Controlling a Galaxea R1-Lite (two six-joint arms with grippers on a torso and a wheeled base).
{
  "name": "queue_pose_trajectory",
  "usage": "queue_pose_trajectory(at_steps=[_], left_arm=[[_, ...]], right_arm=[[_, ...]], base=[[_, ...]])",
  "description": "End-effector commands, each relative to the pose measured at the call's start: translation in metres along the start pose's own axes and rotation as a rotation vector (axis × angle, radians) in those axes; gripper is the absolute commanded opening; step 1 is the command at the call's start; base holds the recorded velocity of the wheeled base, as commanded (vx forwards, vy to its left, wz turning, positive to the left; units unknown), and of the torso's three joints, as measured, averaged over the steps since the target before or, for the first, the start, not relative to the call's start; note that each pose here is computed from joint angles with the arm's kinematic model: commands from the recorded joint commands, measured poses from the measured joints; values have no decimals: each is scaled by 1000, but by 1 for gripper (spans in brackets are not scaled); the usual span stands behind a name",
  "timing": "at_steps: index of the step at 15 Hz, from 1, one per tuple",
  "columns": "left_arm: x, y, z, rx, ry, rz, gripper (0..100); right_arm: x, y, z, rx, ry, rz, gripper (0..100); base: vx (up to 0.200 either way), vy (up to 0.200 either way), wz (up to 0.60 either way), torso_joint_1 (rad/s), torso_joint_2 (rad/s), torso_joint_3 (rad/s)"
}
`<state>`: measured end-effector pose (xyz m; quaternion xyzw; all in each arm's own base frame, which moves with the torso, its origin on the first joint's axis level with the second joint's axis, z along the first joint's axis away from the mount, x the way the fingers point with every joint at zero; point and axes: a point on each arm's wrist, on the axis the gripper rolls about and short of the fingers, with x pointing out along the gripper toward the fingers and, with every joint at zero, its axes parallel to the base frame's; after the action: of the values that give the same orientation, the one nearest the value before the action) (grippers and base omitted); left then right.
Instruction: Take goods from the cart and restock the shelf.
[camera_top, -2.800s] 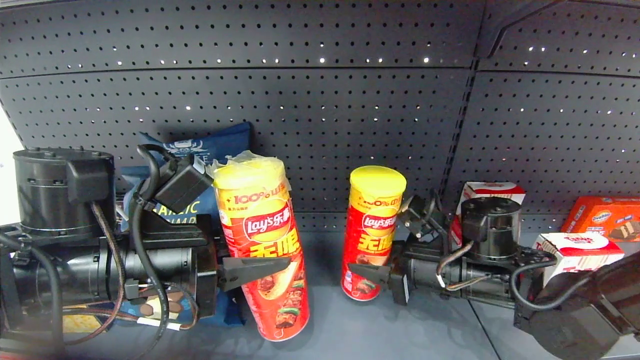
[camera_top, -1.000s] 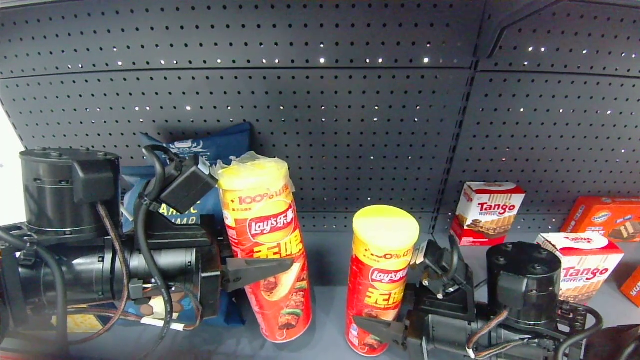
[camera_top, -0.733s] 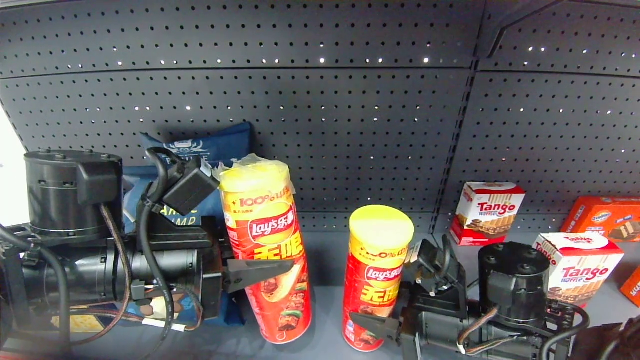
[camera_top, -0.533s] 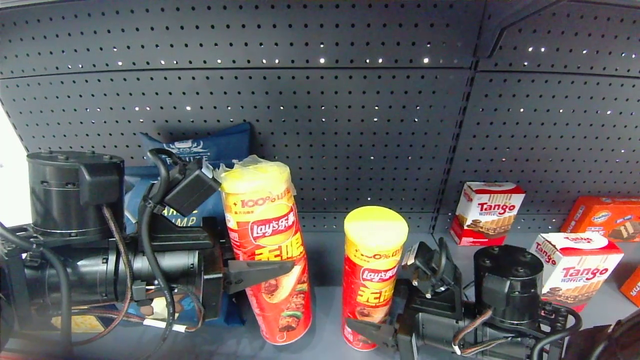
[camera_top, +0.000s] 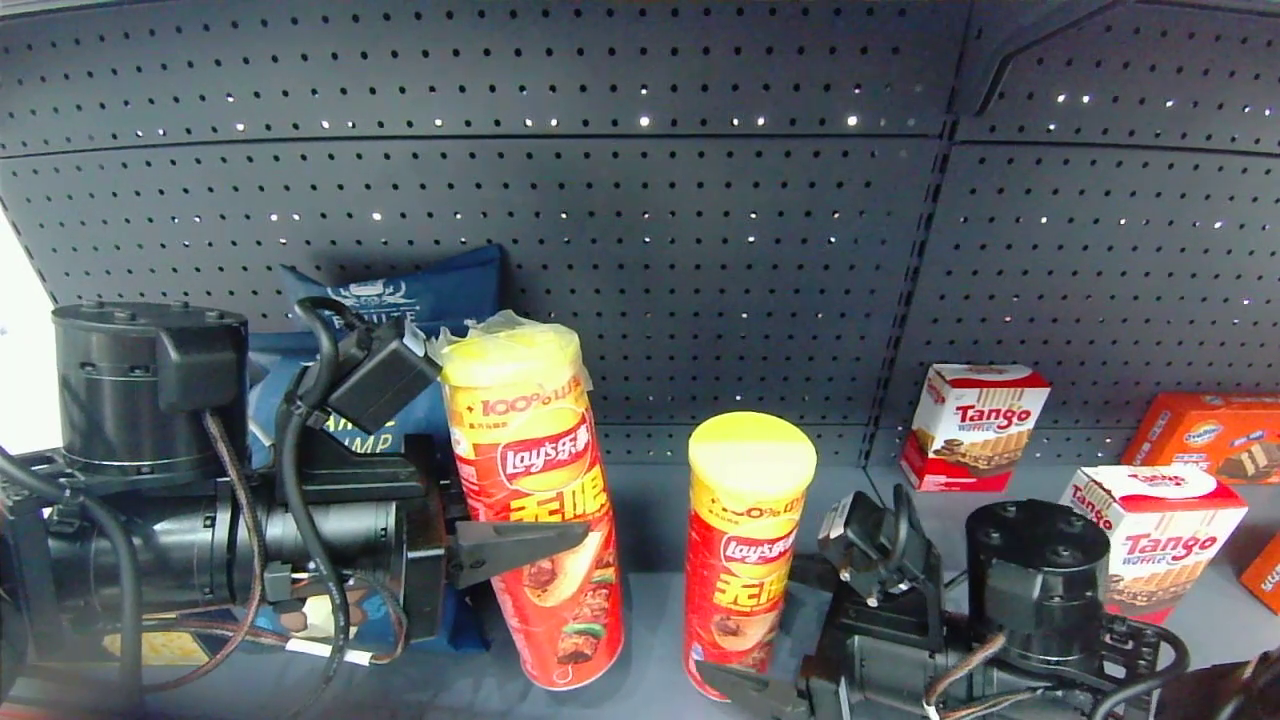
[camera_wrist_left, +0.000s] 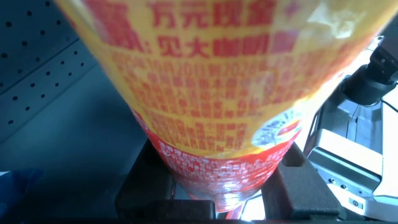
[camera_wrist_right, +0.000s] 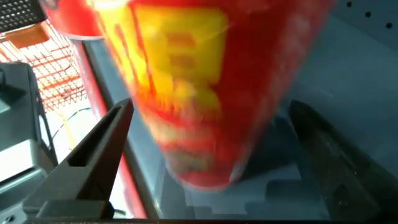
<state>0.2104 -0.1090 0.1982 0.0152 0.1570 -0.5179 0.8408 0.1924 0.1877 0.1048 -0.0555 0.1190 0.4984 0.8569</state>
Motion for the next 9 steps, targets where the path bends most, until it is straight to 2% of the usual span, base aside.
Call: queue_pose_trajectory(at_steps=[1, 5, 9], left_arm=[[0, 0, 0, 0, 0, 0, 0], [0, 0, -2, -5, 6, 0, 0], [0, 0, -2, -4, 4, 0, 0]], right_arm=[[-21, 5, 3, -5, -18, -4, 100], [-40, 11, 2, -8, -25, -4, 100], [-40, 12, 2, -11, -27, 6, 100]], base=[[0, 0, 0, 0, 0, 0], [0, 0, 0, 0, 0, 0], [0, 0, 0, 0, 0, 0]])
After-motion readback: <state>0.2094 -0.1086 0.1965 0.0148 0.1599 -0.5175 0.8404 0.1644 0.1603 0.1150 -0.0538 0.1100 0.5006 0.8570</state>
